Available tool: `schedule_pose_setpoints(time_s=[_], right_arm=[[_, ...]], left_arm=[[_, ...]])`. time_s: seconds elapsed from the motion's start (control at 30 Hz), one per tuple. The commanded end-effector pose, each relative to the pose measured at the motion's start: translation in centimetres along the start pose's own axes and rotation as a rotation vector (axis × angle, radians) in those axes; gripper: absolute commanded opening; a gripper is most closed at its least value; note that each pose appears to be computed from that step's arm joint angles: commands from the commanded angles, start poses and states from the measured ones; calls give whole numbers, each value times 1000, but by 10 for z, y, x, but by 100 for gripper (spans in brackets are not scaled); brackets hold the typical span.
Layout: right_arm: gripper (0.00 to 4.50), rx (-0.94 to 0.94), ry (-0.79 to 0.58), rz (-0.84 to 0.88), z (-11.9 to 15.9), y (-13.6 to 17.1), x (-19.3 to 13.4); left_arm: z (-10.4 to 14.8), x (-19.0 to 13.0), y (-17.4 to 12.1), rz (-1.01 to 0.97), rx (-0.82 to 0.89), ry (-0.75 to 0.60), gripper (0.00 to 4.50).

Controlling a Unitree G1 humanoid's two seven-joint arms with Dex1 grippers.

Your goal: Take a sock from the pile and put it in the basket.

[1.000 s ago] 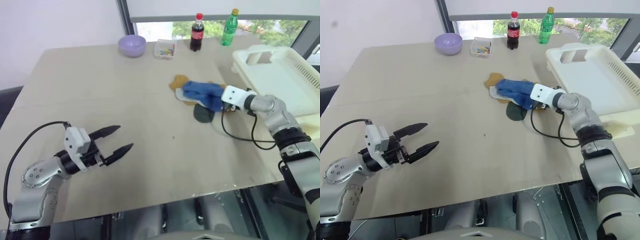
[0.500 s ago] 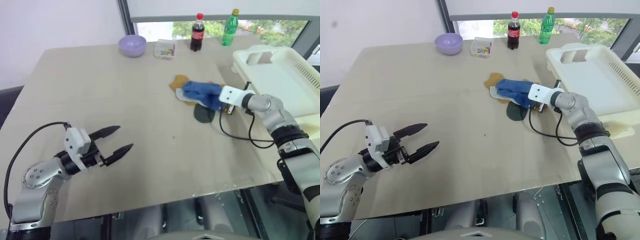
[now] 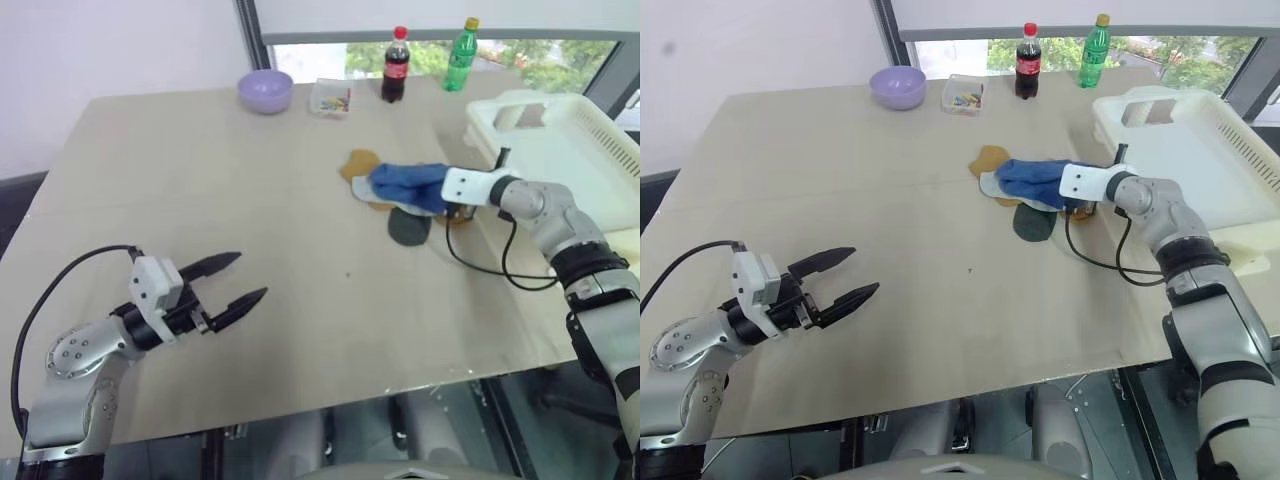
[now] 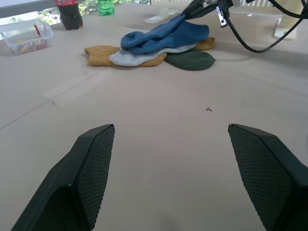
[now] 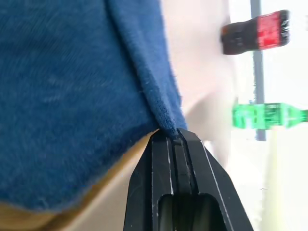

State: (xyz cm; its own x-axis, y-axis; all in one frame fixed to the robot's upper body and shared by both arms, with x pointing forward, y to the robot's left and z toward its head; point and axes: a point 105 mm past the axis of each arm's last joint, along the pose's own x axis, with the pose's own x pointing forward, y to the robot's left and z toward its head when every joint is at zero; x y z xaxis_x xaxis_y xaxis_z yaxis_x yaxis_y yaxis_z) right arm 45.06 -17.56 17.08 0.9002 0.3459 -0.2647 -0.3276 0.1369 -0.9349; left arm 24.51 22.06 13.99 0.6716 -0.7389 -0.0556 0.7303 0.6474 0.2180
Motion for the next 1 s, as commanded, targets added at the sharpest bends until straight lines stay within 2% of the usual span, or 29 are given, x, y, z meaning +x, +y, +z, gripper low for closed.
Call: schedule_pose_setpoints(time_s=[0.03,0.17,0.2,0.23,0.27,0.3,0.6,0.73,0.9,1.0], right_arm=[[1,-50,-35,-84,12,-28,-3],[1,-57,-32,-13,11,-15,-2],[44,-55,-32,-4,10,-12,-1],[60,-55,-32,-4,10,-11,-1],[109,-54,-36,-13,10,-11,-1],[131,-54,-37,-19,10,-12,-1],[131,-35,-43,-21,11,-9,2],[13,-28,-46,-8,10,-5,2],[13,-23,-49,-4,10,-4,2],[13,33,-99,14,21,-1,2]], left_arm=[[4,0,0,1,30,-14,406],[4,1,0,2,30,-17,406],[4,1,0,3,31,-18,406],[4,1,0,4,31,-19,406],[4,1,0,5,32,-19,406],[4,1,1,6,32,-20,406],[5,3,1,9,37,-25,406],[4,2,1,13,35,-24,406],[3,2,-1,13,31,-24,406],[2,1,-1,15,30,-23,406]])
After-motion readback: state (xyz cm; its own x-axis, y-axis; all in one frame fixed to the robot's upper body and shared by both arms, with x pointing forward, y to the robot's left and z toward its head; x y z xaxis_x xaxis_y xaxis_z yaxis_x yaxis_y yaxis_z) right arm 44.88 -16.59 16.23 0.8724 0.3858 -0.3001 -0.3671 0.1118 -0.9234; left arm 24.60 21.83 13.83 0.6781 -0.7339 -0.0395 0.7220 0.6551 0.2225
